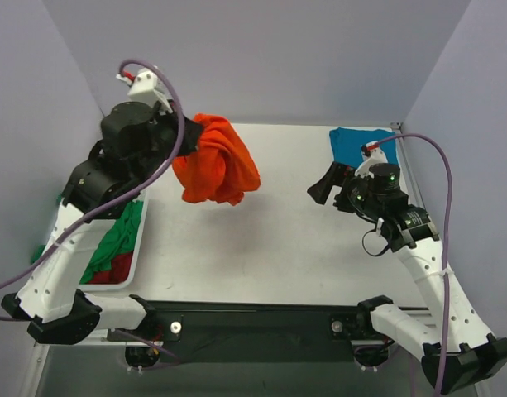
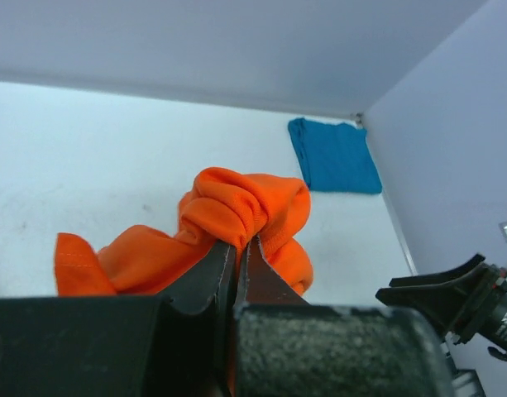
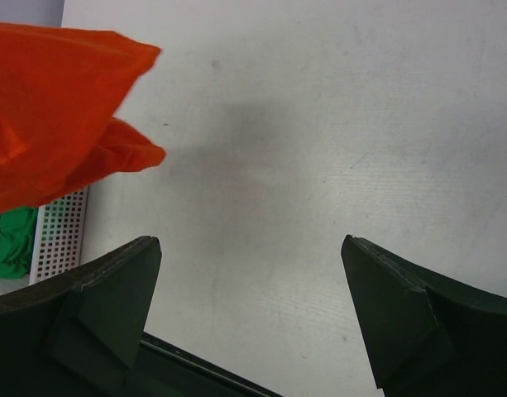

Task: Fold and stack the t-shirts
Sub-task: Move the tshirt to the center of the board

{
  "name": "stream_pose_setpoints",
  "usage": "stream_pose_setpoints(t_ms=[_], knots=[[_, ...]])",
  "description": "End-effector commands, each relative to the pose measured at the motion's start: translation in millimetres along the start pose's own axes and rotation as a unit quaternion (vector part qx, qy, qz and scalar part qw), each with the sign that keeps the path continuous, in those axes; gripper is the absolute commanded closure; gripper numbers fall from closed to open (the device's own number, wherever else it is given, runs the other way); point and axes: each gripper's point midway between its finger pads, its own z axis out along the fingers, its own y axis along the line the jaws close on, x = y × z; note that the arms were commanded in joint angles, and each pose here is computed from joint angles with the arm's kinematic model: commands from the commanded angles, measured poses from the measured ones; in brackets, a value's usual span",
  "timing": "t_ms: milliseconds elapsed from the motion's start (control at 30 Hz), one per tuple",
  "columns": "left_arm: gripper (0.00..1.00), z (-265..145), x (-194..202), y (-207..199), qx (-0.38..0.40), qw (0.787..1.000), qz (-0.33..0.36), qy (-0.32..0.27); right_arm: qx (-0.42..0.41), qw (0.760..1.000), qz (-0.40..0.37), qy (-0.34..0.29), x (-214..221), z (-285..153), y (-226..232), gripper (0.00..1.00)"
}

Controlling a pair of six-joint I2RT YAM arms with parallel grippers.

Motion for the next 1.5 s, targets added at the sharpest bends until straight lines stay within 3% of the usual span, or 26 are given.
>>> stream_pose_setpoints(t_ms=[0, 33, 100, 133, 167, 267, 333, 467, 600, 833, 1067, 1267, 1467], knots=[[1.0, 28.7, 15.2, -10.9, -0.001, 1.0, 0.001, -0.004, -0.011, 1.0, -0.021, 0.0, -2.3, -1.8, 9.0, 0.03], [0.98, 42.1, 39.1, -5.2, -0.009, 1.0, 0.005, 0.023, -0.01, 1.0, -0.024, 0.004, 1.0, -0.5, 8.6, 0.03], [0.8, 67.5, 71.2, -5.2, -0.007, 0.998, 0.006, 0.066, -0.002, 0.999, -0.033, 0.009, 9.4, 4.0, 4.0, 0.03], [0.56, 78.0, 80.6, 3.3, -0.017, 0.997, 0.001, 0.081, -0.005, 0.999, -0.042, 0.016, 15.4, 6.2, 5.8, 0.03], [0.44, 86.4, 99.8, 4.0, -0.005, 0.994, -0.004, 0.112, 0.004, 0.999, -0.048, 0.015, 17.8, 10.4, 2.7, 0.04], [0.33, 102.7, 140.0, 25.5, -0.012, 0.986, -0.031, 0.164, 0.013, 0.996, -0.077, 0.039, 41.9, 25.5, -0.2, 0.04], [0.32, 99.8, 142.7, 30.6, -0.01, 0.987, -0.049, 0.154, 0.026, 0.992, -0.11, 0.053, 60.2, 36.7, -1.7, 0.07], [0.35, 86.8, 192.7, 62.9, -0.047, 0.979, -0.063, 0.186, 0.071, 0.979, -0.17, 0.088, 96.1, 71.1, -13.9, 0.13], [0.41, 64.8, 276.6, 108.6, -0.095, 0.964, -0.084, 0.234, 0.111, 0.966, -0.209, 0.106, 117.7, 103.1, -29.8, 0.18], [0.45, 40.2, 364.1, 143.1, -0.132, 0.943, -0.09, 0.291, 0.139, 0.953, -0.228, 0.143, 156.5, 132.3, -46.6, 0.24], [0.45, 35.6, 369.9, 133.2, -0.098, 0.951, -0.08, 0.283, 0.13, 0.939, -0.291, 0.128, 180.6, 131.7, -20.5, 0.27], [0.54, 36.3, 381.5, 125.6, -0.089, 0.947, -0.031, 0.307, 0.153, 0.929, -0.312, 0.129, 190.1, 148.5, -11.9, 0.37], [0.55, 40.7, 400.6, 122.7, -0.089, 0.943, 0.0, 0.322, 0.194, 0.924, -0.311, 0.11, 186.7, 162.3, -20.0, 0.5]])
